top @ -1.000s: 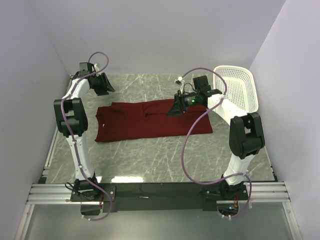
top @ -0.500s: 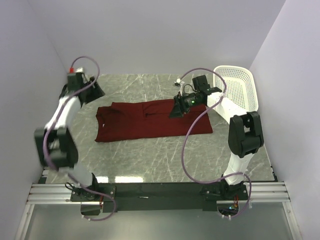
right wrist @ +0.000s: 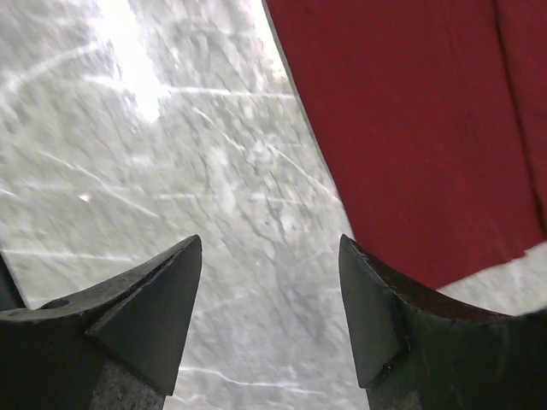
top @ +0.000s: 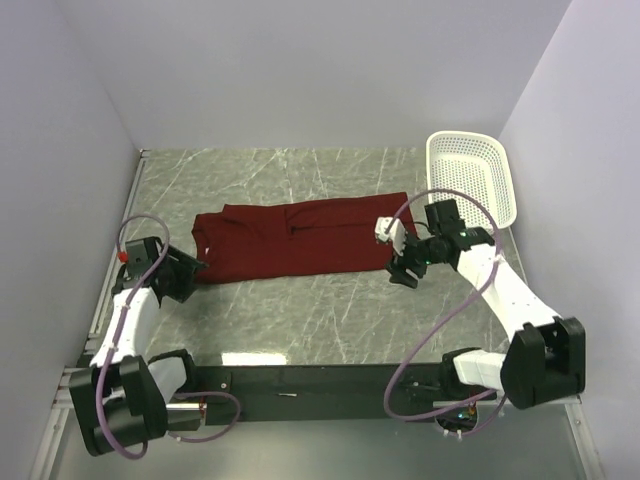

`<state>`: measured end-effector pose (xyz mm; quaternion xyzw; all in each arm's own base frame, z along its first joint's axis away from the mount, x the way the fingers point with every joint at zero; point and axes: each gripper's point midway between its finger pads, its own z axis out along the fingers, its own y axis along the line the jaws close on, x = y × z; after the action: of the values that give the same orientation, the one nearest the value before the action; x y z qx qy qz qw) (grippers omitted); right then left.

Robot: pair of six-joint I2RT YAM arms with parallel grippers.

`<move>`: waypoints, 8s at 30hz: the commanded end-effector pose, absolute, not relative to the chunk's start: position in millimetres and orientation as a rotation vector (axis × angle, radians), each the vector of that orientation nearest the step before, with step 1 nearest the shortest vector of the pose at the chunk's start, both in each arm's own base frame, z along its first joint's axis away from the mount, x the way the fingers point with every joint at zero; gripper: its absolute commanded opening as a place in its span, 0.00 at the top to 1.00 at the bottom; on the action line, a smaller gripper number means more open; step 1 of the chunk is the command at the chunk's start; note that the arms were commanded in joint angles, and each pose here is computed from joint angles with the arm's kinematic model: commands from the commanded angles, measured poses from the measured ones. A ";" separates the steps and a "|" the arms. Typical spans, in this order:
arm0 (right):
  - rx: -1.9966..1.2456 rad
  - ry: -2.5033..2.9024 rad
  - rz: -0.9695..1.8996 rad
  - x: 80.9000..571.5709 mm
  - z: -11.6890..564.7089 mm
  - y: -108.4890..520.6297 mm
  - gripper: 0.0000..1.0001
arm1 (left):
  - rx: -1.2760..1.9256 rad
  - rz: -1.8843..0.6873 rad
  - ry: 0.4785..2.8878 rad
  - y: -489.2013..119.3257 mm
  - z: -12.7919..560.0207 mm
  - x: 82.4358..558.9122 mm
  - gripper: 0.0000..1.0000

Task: Fold and stack the t-shirts
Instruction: Fold the tshirt

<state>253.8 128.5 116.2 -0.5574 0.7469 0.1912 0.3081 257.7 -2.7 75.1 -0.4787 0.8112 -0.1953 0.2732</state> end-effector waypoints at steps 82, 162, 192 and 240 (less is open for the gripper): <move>-2.342 1.536 0.490 115.3 55.9 173.3 0.43 | -1.103 -0.714 2.286 41.0 40.2 442.6 0.92; -0.288 2.430 0.647 455.1 118.0 157.2 0.34 | -0.479 -1.301 2.290 -213.7 118.4 245.1 0.31; -0.452 2.041 0.808 352.4 219.7 112.2 0.16 | -0.551 -0.833 2.847 -331.1 5.4 140.3 0.99; -0.516 2.278 0.974 438.3 149.0 171.8 0.24 | -0.310 -1.021 2.507 -196.8 41.5 519.1 0.55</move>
<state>422.1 165.3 148.1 -0.2223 0.8527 0.3512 0.3163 513.0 -191.5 38.2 -0.1383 0.8951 -0.3679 0.2103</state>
